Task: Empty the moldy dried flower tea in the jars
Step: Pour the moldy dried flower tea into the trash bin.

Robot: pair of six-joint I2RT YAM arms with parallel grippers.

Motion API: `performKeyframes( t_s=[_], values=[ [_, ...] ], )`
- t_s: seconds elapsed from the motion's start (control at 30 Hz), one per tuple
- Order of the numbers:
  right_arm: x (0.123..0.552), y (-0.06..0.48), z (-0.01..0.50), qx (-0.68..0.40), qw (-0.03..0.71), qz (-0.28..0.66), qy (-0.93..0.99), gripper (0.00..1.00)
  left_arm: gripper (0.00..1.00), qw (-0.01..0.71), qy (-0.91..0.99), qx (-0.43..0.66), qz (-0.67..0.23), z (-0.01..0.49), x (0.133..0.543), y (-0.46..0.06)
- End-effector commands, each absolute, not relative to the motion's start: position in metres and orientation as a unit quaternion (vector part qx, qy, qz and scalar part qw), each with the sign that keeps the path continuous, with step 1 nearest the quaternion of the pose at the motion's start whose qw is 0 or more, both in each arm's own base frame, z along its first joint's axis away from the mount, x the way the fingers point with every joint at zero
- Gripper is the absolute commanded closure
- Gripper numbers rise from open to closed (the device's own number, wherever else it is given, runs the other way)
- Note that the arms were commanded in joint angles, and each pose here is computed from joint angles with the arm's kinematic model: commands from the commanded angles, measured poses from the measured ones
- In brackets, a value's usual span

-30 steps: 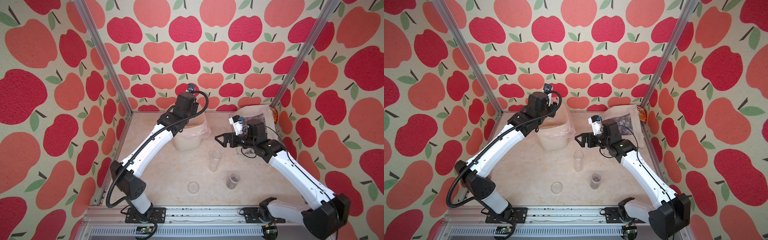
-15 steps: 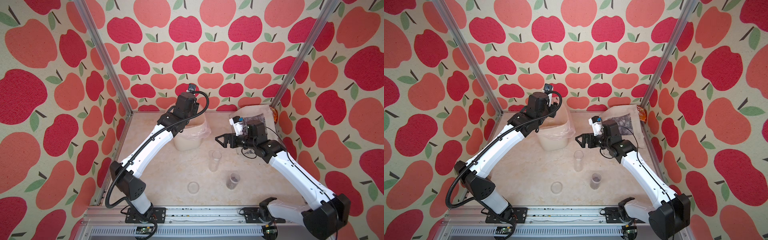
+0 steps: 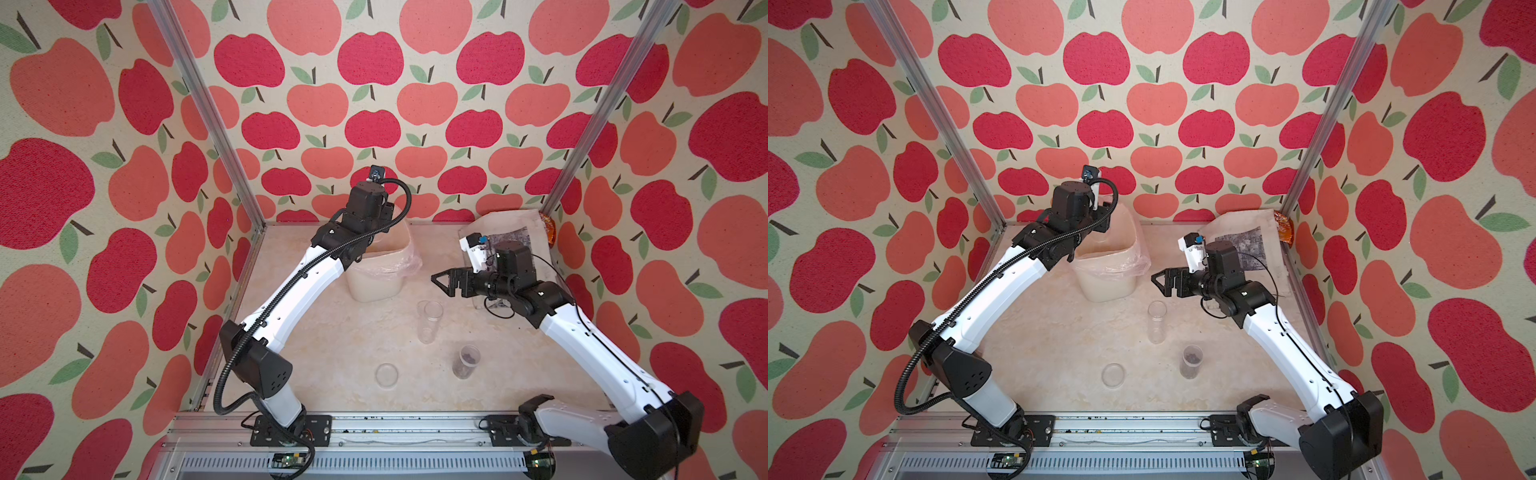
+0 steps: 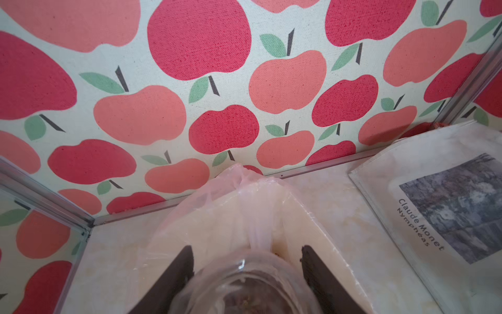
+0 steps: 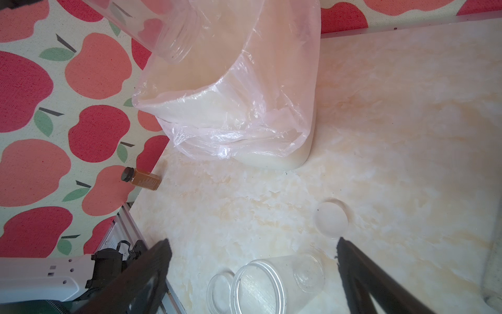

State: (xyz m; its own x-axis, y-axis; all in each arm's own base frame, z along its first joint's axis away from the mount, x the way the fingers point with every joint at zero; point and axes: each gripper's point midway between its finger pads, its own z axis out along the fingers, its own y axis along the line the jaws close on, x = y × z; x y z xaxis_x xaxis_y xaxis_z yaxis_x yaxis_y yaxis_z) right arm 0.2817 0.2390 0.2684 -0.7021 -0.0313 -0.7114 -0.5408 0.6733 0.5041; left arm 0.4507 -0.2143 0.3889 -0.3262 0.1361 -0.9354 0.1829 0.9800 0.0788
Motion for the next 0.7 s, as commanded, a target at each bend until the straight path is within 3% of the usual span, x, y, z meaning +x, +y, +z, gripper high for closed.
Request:
performKeyframes(
  t_s=[0.0,0.03,0.13,0.23,0.33,0.43,0.53,0.63,0.67],
  values=[
    [0.278,0.233,0.268,-0.172,0.349,0.362,0.847,0.01,1.0,0.619,0.777,0.107,0.024,0.417,0.439,-0.211],
    [0.278,0.233,0.268,-0.172,0.35,0.363,0.846,0.01,1.0,0.617,0.774,0.13,0.046,0.413,0.439,-0.216],
    [0.278,0.233,0.267,-0.172,0.35,0.364,0.846,0.01,1.0,0.552,0.83,0.043,-0.073,0.395,0.446,-0.193],
    [0.278,0.233,0.267,-0.17,0.348,0.365,0.846,0.01,1.0,0.619,0.773,0.131,0.053,0.417,0.438,-0.218],
    [0.278,0.233,0.267,-0.17,0.348,0.366,0.846,0.01,1.0,0.58,0.81,0.073,-0.039,0.406,0.442,-0.201],
    [0.277,0.233,0.267,-0.17,0.347,0.365,0.847,0.01,1.0,0.616,0.777,0.126,0.035,0.416,0.438,-0.218],
    [0.276,0.232,0.267,-0.172,0.348,0.365,0.846,0.01,1.0,0.572,0.815,0.069,-0.059,0.401,0.444,-0.204],
    [0.275,0.231,0.266,-0.171,0.347,0.363,0.848,0.01,1.0,0.604,0.79,0.107,-0.003,0.408,0.439,-0.214],
    [0.275,0.232,0.265,-0.172,0.346,0.363,0.848,0.01,1.0,0.599,0.794,0.098,-0.023,0.408,0.438,-0.211]
  ],
)
